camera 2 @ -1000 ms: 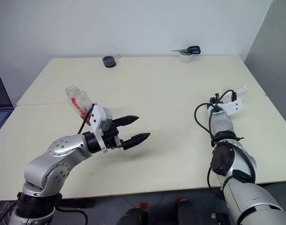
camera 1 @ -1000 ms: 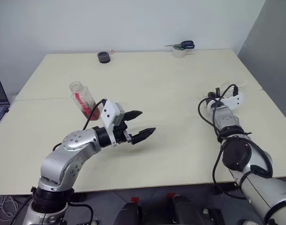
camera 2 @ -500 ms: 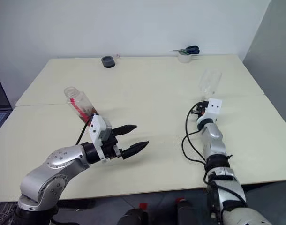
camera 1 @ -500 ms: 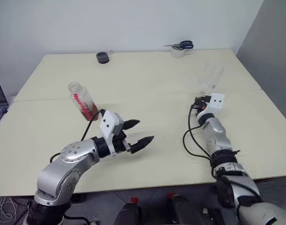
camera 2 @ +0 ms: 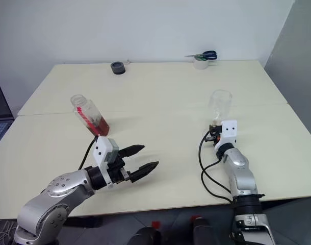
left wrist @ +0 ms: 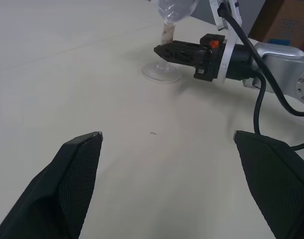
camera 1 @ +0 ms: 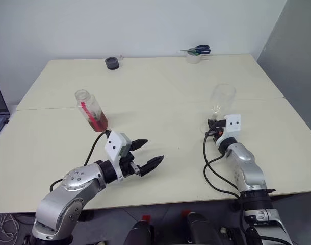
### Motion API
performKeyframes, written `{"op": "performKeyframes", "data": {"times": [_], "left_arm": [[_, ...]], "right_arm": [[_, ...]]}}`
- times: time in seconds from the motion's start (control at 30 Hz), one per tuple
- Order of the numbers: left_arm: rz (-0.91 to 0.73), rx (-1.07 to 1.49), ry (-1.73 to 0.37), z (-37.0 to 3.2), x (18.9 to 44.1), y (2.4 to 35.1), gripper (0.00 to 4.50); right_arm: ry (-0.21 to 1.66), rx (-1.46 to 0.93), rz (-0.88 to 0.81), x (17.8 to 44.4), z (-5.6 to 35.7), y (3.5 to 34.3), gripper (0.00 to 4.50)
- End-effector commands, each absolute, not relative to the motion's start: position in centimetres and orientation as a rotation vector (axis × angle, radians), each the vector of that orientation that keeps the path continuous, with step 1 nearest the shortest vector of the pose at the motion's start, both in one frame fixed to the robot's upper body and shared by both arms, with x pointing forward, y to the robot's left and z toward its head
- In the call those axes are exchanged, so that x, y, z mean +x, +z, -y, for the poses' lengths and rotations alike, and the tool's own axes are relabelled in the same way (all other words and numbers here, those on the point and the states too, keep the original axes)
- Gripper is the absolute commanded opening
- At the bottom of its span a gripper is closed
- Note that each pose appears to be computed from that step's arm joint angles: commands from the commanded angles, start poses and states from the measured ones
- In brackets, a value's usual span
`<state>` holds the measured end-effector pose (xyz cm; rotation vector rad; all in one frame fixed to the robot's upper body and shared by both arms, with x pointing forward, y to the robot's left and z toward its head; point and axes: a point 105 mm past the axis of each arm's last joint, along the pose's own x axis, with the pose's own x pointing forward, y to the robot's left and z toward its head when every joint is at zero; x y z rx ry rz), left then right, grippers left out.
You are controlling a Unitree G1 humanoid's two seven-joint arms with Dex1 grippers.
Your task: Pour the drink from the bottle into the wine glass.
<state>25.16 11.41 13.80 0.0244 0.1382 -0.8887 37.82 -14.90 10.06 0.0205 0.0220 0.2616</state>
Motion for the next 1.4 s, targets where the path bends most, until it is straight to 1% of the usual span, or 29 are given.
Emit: {"op": "performKeyframes", "data": {"times": [0.03,0.17,0.23,0.3,0.4,0.53,0.63,0.7,0.8,0.93,1.17,1.4], "left_arm": [[-0.075,0.046,-0.89,-11.3,24.8,14.9,4.5],[-0.073,0.045,-0.882,-11.4,24.6,14.7,4.5],[-0.06,0.053,-0.873,-11.5,24.6,14.7,4.5],[-0.03,0.049,-0.826,-11.9,24.9,15.1,4.5],[0.004,0.056,-0.734,-13.0,25.3,15.6,4.5],[0.032,0.121,-0.579,-15.2,25.7,15.7,4.5],[0.038,0.11,-0.516,-16.4,25.1,15.9,4.5],[0.04,0.085,-0.487,-16.6,24.5,16.1,4.5],[0.038,0.076,-0.451,-16.7,23.6,16.2,4.5],[0.046,0.073,-0.4,-17.2,23.3,16.5,4.5],[0.054,0.08,-0.362,-17.5,23.0,17.0,4.5],[0.047,0.093,-0.364,-17.8,23.2,17.2,4.5]], "right_arm": [[0.328,0.016,-0.115,36.8,13.7,8.0,0.14],[0.368,-0.055,-0.11,36.4,13.4,7.8,0.14],[0.391,-0.088,-0.078,36.7,12.8,8.3,0.14],[0.43,-0.119,-0.019,37.2,11.5,9.4,0.14],[0.491,-0.126,0.065,38.5,9.1,11.4,0.14],[0.53,-0.102,0.105,40.7,6.1,12.8,0.14],[0.558,-0.077,0.128,42.1,3.5,13.7,0.14],[0.599,-0.075,0.135,42.5,1.6,13.9,0.14],[0.643,-0.069,0.132,42.6,-0.6,14.0,0.14],[0.641,-0.064,0.113,42.8,-1.7,13.5,0.14],[0.644,-0.136,0.097,42.5,-2.2,12.1,0.14],[0.658,-0.143,0.096,42.1,-2.1,11.2,0.14]]}}
